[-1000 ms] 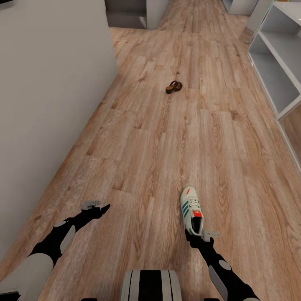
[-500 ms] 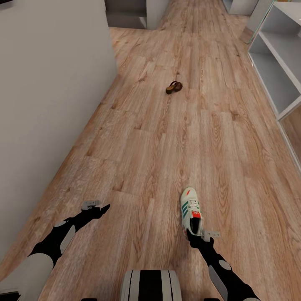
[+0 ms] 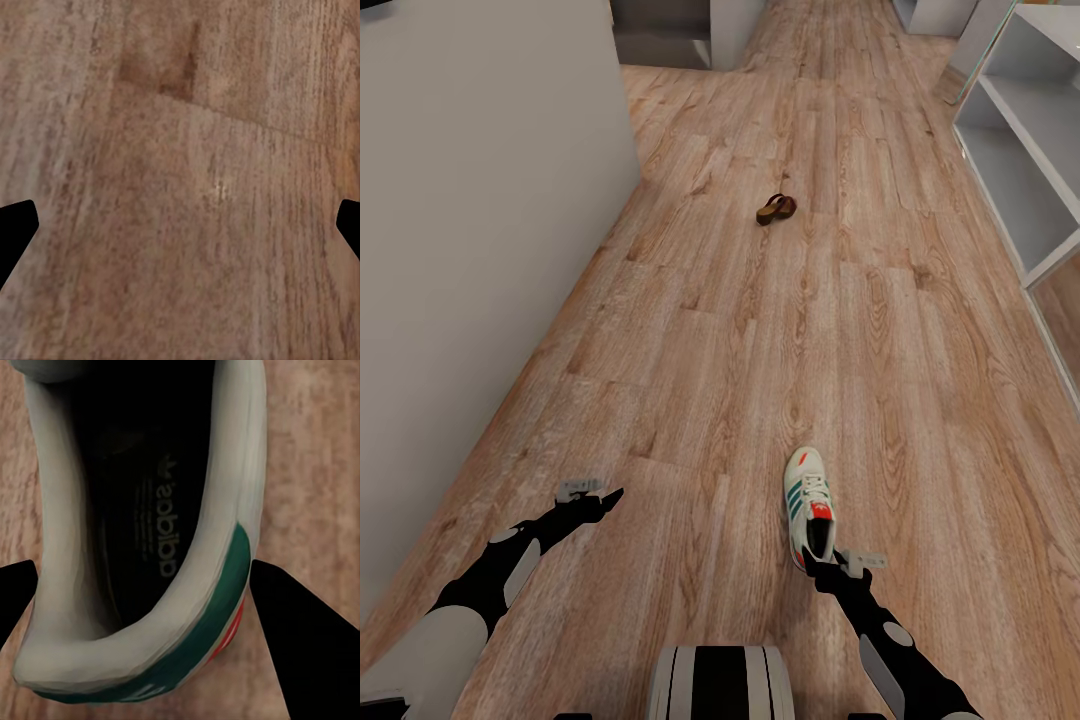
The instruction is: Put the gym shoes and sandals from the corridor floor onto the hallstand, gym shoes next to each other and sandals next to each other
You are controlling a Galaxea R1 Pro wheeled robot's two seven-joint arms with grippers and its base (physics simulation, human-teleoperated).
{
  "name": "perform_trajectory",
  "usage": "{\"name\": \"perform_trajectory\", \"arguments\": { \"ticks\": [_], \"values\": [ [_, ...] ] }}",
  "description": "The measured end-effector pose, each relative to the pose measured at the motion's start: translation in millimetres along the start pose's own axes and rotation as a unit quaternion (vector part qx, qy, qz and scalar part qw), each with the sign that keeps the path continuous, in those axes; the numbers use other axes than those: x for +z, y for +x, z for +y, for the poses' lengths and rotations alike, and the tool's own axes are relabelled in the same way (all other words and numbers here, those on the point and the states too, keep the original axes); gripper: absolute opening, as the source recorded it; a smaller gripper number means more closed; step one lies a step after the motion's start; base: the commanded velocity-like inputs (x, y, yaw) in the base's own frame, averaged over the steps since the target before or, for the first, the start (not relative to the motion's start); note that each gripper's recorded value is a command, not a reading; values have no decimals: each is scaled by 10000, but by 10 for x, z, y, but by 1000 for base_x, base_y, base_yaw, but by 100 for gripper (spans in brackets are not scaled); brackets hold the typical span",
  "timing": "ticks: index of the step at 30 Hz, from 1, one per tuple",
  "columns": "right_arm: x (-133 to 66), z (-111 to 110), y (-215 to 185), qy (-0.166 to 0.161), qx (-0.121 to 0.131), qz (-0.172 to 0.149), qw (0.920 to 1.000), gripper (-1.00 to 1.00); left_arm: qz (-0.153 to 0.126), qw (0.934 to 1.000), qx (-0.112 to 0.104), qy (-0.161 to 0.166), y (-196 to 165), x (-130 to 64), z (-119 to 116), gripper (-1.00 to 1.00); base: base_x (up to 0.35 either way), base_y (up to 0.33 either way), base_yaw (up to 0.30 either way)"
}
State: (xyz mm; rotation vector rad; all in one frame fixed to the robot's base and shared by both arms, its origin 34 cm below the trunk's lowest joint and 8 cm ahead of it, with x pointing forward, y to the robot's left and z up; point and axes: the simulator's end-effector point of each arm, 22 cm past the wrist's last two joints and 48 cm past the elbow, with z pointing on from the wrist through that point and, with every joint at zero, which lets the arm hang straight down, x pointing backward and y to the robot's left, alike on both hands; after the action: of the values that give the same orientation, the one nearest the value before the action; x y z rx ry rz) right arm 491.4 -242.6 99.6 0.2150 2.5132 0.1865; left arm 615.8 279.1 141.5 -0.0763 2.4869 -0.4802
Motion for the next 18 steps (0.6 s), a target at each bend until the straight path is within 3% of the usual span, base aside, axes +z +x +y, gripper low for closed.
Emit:
{"name": "perform_trajectory", "arguments": {
  "ticks": [18],
  "values": [
    [-25,27,-116,-24,5,-101,9999,-100,-93,10000,32,16,-121,-46,-37,100,0,0,0]
  ]
}}
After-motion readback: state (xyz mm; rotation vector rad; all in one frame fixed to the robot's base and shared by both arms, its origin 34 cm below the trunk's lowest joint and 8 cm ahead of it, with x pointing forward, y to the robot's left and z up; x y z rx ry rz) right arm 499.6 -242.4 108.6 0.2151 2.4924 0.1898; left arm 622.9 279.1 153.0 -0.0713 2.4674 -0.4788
